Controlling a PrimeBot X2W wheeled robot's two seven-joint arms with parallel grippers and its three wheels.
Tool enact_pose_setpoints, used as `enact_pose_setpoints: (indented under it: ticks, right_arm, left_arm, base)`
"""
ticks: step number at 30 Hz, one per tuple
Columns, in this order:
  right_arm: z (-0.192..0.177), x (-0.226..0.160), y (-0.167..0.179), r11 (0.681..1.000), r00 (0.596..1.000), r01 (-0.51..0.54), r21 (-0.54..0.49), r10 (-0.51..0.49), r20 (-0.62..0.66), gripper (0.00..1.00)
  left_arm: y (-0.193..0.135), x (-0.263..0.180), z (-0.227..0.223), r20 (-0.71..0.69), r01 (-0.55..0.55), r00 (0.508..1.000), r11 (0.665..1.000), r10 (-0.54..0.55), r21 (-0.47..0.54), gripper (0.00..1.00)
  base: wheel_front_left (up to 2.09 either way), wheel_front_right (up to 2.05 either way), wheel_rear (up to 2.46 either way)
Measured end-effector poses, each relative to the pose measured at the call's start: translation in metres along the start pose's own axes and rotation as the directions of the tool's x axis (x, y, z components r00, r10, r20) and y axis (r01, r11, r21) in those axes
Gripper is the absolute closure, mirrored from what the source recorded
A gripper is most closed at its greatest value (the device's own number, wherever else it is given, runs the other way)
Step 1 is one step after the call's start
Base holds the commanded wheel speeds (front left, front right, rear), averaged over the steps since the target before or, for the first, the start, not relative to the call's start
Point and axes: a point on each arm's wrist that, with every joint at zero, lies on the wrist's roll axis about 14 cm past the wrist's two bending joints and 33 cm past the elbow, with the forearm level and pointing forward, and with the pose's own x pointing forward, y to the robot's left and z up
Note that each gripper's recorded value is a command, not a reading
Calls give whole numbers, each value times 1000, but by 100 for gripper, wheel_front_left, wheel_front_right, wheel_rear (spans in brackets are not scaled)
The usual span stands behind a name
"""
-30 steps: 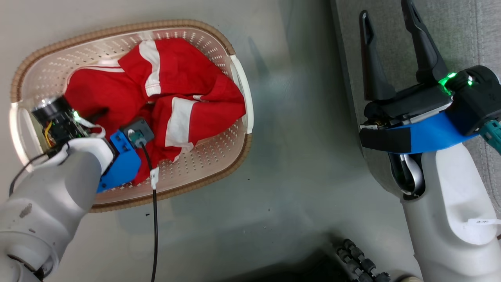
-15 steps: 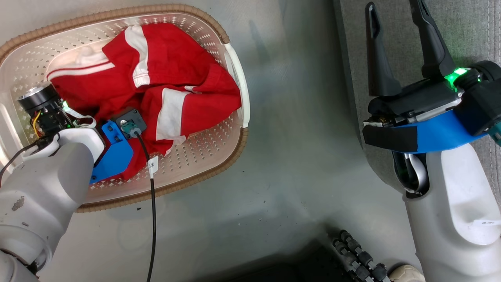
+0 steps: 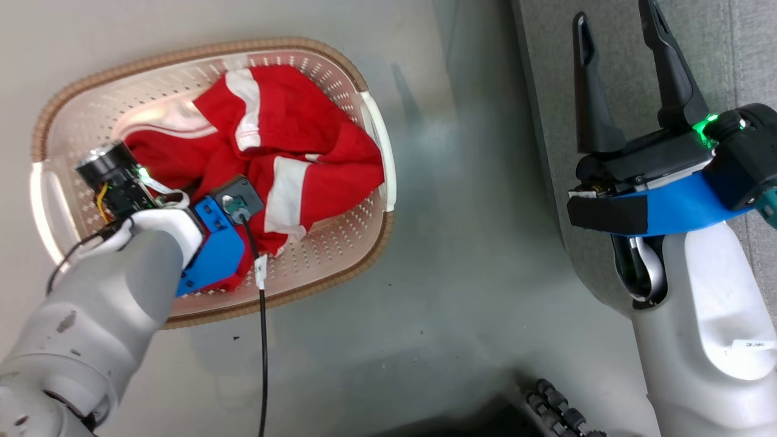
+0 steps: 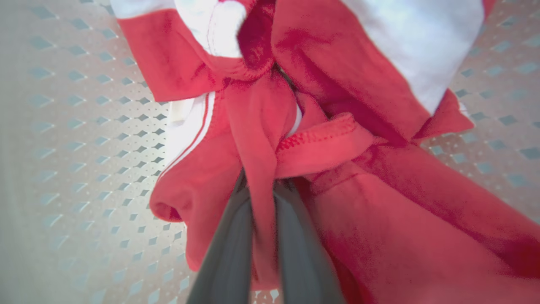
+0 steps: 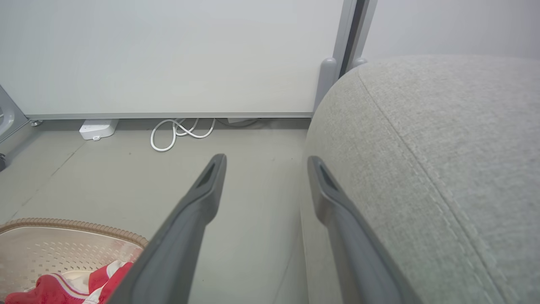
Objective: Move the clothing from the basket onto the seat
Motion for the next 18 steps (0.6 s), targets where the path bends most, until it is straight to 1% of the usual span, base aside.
enact_pose_setpoints:
  ticks: [9,14,18]
  right_arm:
    - [28,-12,7,1000,999,-7,0,7,38,0]
    - [46,-21,14,1000,998,-16,-4,16,61,0]
    - [60,-31,21,1000,997,-28,0,27,79,0]
  left_arm:
    - [-7,-40,45,166,-37,984,992,57,-119,100]
    - [-4,-70,68,254,-74,959,979,122,-189,100]
    - [-1,-96,82,308,-107,933,961,185,-255,100]
  base:
    - [0,0,0]
    - [0,0,0]
    - [0,0,0]
